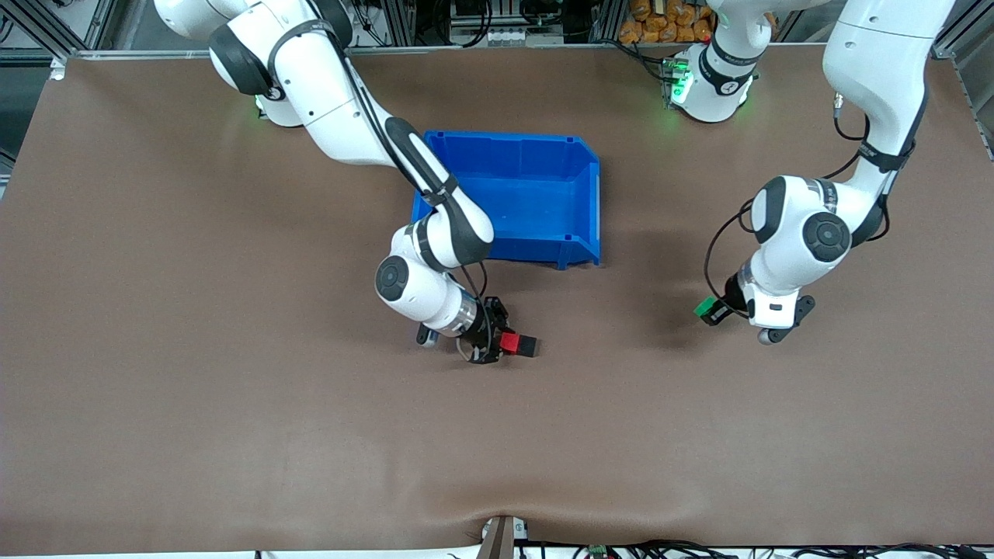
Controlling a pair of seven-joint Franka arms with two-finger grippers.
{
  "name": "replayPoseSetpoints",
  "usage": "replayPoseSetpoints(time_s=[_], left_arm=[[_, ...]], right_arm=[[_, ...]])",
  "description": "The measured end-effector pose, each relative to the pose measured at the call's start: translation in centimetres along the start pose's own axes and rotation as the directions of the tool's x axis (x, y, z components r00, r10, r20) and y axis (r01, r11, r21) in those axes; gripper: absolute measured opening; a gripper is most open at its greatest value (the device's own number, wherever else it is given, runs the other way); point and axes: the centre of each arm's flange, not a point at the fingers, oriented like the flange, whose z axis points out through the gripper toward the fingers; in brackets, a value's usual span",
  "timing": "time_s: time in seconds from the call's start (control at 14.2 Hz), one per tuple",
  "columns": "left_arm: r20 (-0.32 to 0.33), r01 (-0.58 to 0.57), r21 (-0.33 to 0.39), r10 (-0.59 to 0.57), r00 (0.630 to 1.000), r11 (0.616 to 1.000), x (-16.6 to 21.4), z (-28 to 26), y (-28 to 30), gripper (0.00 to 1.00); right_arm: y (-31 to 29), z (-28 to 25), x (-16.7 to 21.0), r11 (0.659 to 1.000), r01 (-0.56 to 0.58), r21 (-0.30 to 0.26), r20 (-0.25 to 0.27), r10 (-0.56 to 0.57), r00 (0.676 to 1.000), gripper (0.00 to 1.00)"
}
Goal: Attach green and red cubes to black cube
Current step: 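Place the red cube against the black cube with the right gripper, then open the right gripper and withdraw while the left gripper carries green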
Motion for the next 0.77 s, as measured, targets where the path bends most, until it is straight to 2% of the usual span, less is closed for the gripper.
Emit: replayPoseSetpoints(time_s=[0.21,0.35,0.42,0.56,0.77], left_arm=[[0.014,0.151,-0.01,-0.151,0.988,0.989,-4.2,0.2,3.4,0.39],[0.022,0.223,-0.009,-0.222,0.975,0.975,-6.5,0.6,5.0,0.39],[0.025,0.253,-0.011,-0.253,0.967,0.967,-7.3,0.7,5.8,0.39],[0.03,0.304,-0.02,-0.304,0.952,0.952,-8.2,0.8,7.3,0.39],[0.044,0.397,-0.036,-0.395,0.917,0.917,-9.1,0.9,9.8,0.39]], right_arm=[[1.3,0.4,-1.5,1.0,0.03,-0.005,0.007,-0.03,1.0,0.86],[0.5,-0.4,-2.0,0.999,0.048,0.016,0.008,-0.048,0.999,1.0],[-0.5,-1.3,-2.0,0.998,0.054,0.023,0.004,-0.054,0.999,1.0],[-3.7,-4.2,-0.9,0.998,0.054,-0.026,-0.028,-0.055,0.998,1.0],[-10.2,-12.6,1.7,0.992,0.092,-0.082,-0.128,-0.102,0.987,1.0]])
